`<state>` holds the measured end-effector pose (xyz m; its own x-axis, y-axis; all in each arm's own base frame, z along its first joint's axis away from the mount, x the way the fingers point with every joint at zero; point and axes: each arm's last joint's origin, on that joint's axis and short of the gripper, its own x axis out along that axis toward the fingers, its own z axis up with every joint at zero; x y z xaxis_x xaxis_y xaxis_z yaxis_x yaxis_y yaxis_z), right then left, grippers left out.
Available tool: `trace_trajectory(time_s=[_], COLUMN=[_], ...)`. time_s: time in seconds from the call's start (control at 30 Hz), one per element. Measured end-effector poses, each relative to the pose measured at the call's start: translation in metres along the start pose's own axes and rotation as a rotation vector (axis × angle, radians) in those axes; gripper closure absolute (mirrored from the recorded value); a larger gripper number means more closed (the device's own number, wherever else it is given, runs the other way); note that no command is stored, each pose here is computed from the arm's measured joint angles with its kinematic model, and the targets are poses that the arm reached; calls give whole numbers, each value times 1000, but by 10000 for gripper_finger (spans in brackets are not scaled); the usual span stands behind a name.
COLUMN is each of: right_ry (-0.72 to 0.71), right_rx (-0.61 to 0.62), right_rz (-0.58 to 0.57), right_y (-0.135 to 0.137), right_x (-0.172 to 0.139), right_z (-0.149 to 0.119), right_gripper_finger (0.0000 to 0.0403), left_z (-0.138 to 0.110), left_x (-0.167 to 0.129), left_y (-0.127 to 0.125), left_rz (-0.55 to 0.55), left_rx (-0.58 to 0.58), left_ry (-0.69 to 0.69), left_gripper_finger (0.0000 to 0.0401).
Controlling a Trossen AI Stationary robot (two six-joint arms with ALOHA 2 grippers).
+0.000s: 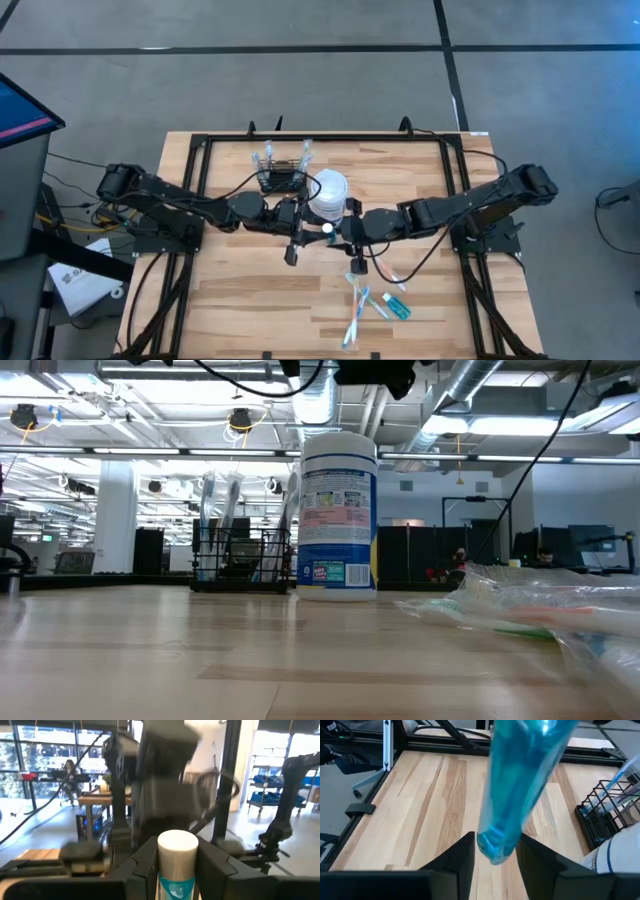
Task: Pick & Place toothbrushing station
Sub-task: Put the top blue mouthwash into the mesh organizer
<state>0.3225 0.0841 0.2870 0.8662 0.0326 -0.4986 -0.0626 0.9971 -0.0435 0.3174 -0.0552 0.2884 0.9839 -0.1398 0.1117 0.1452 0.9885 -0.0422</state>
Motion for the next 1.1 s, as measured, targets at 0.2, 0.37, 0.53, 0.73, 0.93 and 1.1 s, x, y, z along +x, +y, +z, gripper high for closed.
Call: trace_trajectory(time_s=[0.2, 0.37, 0.53, 0.73, 0.93, 1.1], right_ry=[22, 45, 55, 64, 63, 63], right_rx=[8, 26, 38, 41, 42, 49], right_rz=[-2, -8, -9, -11, -11, -12], right_y=[0, -1, 0, 0, 0, 0], right_x=[-1, -1, -1, -1, -1, -1], right_z=[-2, -4, -5, -6, -6, -6], right_gripper_finger=[241, 223, 219, 228, 235, 237], left_z=[4, 10, 12, -1, -13, -25], left_x=[-5, -15, -24, -51, -74, -87], left_y=[-1, -4, -13, -14, -6, 1], left_rz=[-8, 23, 98, 253, 419, 618], left_rx=[1, 5, 29, 31, 17, 13], left_ry=[18, 83, 104, 111, 59, 68], left_gripper_finger=[313, 313, 313, 313, 313, 313])
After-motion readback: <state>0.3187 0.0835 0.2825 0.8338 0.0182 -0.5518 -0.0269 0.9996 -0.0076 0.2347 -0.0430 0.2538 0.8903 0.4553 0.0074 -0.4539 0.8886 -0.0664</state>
